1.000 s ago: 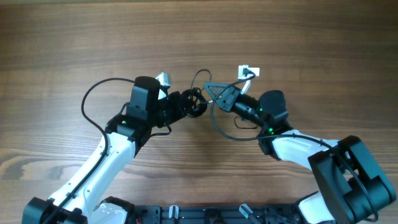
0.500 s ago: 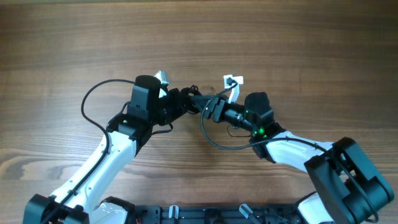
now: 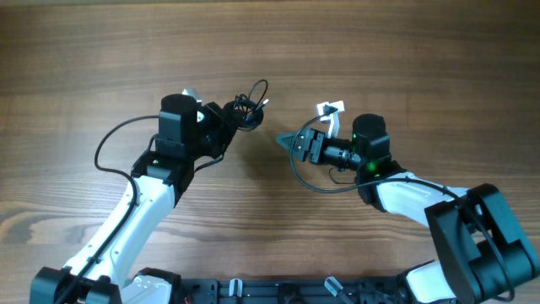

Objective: Untangle cables

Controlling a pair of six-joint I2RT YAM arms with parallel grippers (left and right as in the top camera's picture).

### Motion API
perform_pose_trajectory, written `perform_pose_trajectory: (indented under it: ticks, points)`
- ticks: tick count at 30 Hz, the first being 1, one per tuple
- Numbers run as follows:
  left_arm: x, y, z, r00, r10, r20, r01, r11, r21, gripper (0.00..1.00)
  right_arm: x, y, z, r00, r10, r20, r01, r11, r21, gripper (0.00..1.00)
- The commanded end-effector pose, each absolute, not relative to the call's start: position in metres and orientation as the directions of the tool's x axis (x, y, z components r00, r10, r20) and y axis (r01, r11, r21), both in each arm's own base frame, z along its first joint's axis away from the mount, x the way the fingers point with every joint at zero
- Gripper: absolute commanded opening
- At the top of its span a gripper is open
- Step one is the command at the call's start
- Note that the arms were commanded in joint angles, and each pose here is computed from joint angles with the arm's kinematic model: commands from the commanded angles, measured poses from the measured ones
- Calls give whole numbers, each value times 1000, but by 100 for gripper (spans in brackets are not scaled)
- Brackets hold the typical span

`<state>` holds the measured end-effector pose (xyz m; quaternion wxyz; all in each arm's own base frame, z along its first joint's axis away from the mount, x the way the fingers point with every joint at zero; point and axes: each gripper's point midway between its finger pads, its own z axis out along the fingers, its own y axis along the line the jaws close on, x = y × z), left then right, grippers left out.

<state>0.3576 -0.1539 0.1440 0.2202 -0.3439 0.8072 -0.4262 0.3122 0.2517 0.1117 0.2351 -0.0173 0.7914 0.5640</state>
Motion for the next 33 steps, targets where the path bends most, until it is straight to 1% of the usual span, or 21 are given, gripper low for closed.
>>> perform_pose_trajectory:
  ticks: [1, 2, 4, 5, 7, 9, 10, 11, 13, 14, 15, 17, 18, 22, 23, 24, 26, 28, 33]
  points:
    - [355, -160, 153, -751, -621, -225, -192, 531, -825, 4, 298, 266, 140, -885, 178, -429, -384, 239, 892, 16]
    - [355, -160, 153, -761, -595, -260, -157, 558, -815, 4, 293, 272, 151, -881, 170, -442, -408, 200, 891, 13]
    - [354, -160, 153, -766, -582, -275, -141, 568, -811, 4, 289, 281, 163, -876, 176, -449, -425, 160, 891, 18]
    - [353, -162, 154, -771, -576, -271, -136, 566, -813, 4, 289, 282, 163, -877, 181, -446, -420, 162, 893, 24]
    - [349, -173, 154, -789, -546, -283, -109, 577, -810, 4, 288, 288, 162, -873, 192, -448, -419, 171, 892, 40]
    - [341, -186, 154, -813, -487, -320, -49, 604, -795, 4, 288, 289, 162, -882, 200, -426, -397, 169, 902, 49]
    - [339, -192, 153, -819, -475, -321, -40, 606, -794, 4, 288, 289, 162, -882, 200, -426, -397, 169, 902, 57]
    - [338, -194, 153, -818, -470, -330, -36, 615, -788, 3, 288, 289, 162, -886, 201, -418, -389, 167, 906, 62]
    - [335, -200, 152, -822, -404, -402, 44, 658, -752, 4, 292, 288, 162, -897, 225, -380, -349, 167, 922, 64]
    - [333, -203, 152, -823, -372, -429, 80, 671, -737, 4, 294, 287, 161, -894, 239, -378, -344, 174, 923, 64]
    - [332, -205, 152, -824, -358, -440, 96, 677, -730, 4, 299, 286, 158, -900, 266, -346, -304, 186, 934, 63]
    - [329, -209, 152, -822, -317, -473, 142, 691, -709, 4, 304, 283, 150, -919, 312, -241, -187, 193, 963, 58]
    - [327, -212, 152, -818, -282, -500, 179, 702, -689, 4, 305, 282, 148, -928, 327, -178, -124, 177, 976, 56]
    - [321, -220, 151, -786, -145, -601, 325, 731, -600, 4, 304, 283, 149, -937, 348, -10, 33, 118, 992, 44]
    - [321, -218, 148, -775, -115, -622, 345, 747, -568, 4, 303, 283, 149, -939, 344, 15, 56, 108, 993, 44]
    - [324, -210, 142, -772, -111, -626, 323, 780, -536, 4, 301, 284, 149, -941, 336, 40, 77, 100, 992, 44]
    - [326, -197, 132, -768, -101, -632, 282, 833, -476, 4, 300, 284, 149, -942, 331, 48, 85, 97, 992, 44]
    - [325, -197, 131, -765, -75, -640, 301, 836, -458, 4, 302, 283, 149, -936, 344, 78, 114, 86, 990, 43]
    - [321, -200, 128, -775, -63, -628, 305, 834, -460, 4, 312, 279, 147, -908, 408, 93, 138, 82, 987, 26]
